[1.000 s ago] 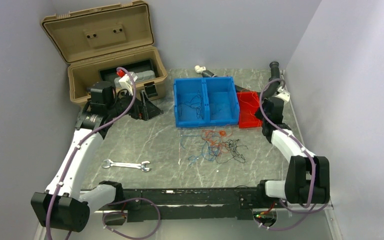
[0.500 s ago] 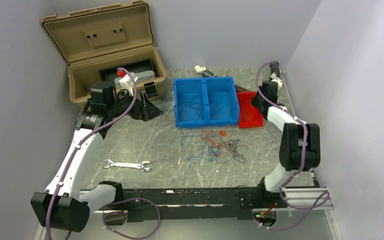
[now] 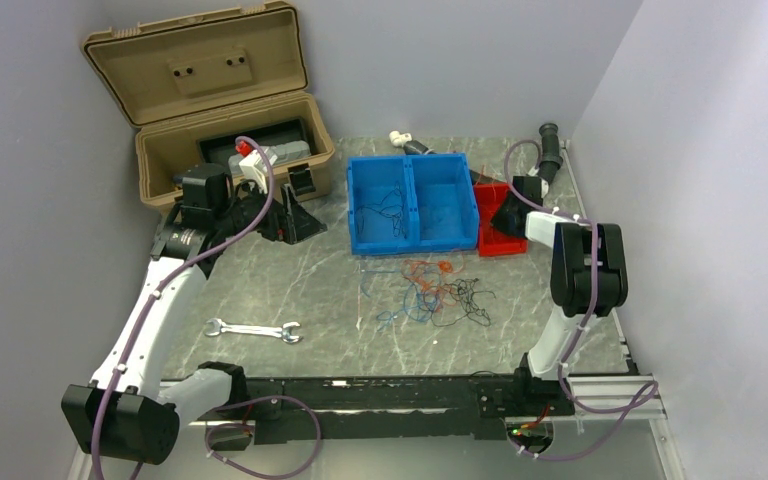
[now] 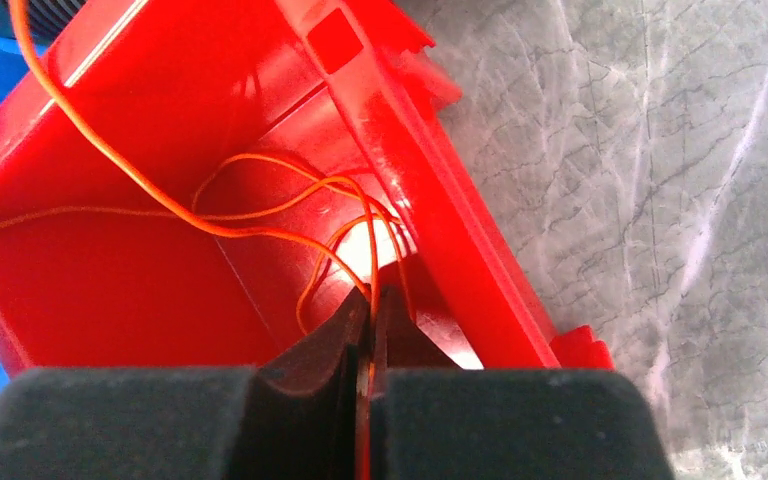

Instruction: Untangle the cables

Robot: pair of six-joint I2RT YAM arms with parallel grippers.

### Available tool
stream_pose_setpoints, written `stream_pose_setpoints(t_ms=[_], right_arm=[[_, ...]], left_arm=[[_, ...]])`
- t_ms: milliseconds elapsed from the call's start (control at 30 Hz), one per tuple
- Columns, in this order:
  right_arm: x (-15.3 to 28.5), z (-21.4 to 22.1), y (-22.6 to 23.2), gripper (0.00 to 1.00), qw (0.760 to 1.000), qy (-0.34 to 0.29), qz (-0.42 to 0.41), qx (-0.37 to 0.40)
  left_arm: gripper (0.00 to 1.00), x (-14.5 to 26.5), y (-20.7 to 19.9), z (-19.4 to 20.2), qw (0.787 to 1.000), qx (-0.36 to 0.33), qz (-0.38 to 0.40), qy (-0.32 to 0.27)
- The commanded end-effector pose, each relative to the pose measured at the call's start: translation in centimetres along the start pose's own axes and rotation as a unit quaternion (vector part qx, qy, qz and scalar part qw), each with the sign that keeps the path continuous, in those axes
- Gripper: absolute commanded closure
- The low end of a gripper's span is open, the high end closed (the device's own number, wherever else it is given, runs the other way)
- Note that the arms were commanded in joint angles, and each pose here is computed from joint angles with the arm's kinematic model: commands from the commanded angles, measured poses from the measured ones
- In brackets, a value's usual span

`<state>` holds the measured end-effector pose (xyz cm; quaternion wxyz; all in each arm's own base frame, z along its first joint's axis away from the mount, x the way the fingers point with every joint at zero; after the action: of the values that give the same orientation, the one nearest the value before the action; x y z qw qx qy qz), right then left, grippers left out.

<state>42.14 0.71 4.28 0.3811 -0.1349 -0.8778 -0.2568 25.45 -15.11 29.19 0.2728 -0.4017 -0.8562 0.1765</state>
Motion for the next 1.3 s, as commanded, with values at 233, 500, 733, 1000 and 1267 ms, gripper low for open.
stream_pose_setpoints(t_ms=[233,500,733,1000,1267], right_arm=[[6.9,-6.6,2.1,0.65,0.995,-0.099,-0.012,0.029],[8.8,-10.6,5.1,0.41,0.989,-0.125,-0.050,0.061],[5.3,-12.4,8.9,0.16,0.989,-0.059,-0.105,0.089],[1.7,-13.1,10.5,0.32,0.992,-0.034,-0.116,0.035],[-1.0,-10.7,11.4,0.37,0.987,0.014,-0.156,-0.020]], left_arm=[[0.04,0.0,-0.7,-1.2,1.000,-0.027,0.009,-0.012],[0.04,0.0,-0.9,-1.6,0.999,-0.030,0.008,-0.009],[0.04,-0.1,-1.0,-1.7,1.000,-0.030,0.006,-0.006],[0.04,0.0,-0.9,-1.8,1.000,-0.030,-0.004,-0.005],[0.04,-0.3,-0.4,-1.4,1.000,-0.026,-0.009,-0.003]])
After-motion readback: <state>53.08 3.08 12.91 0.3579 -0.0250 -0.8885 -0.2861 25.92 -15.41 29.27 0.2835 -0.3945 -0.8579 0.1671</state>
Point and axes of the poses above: each gripper's point midway between its finger pads, its own x axis back along the fingers, its own y axis along the line the jaws close on, z = x × y, the point moved 3 cm from there along x, back along the fingers, and after that the axes turned 2 degrees about -x, right-handed, at the moved point
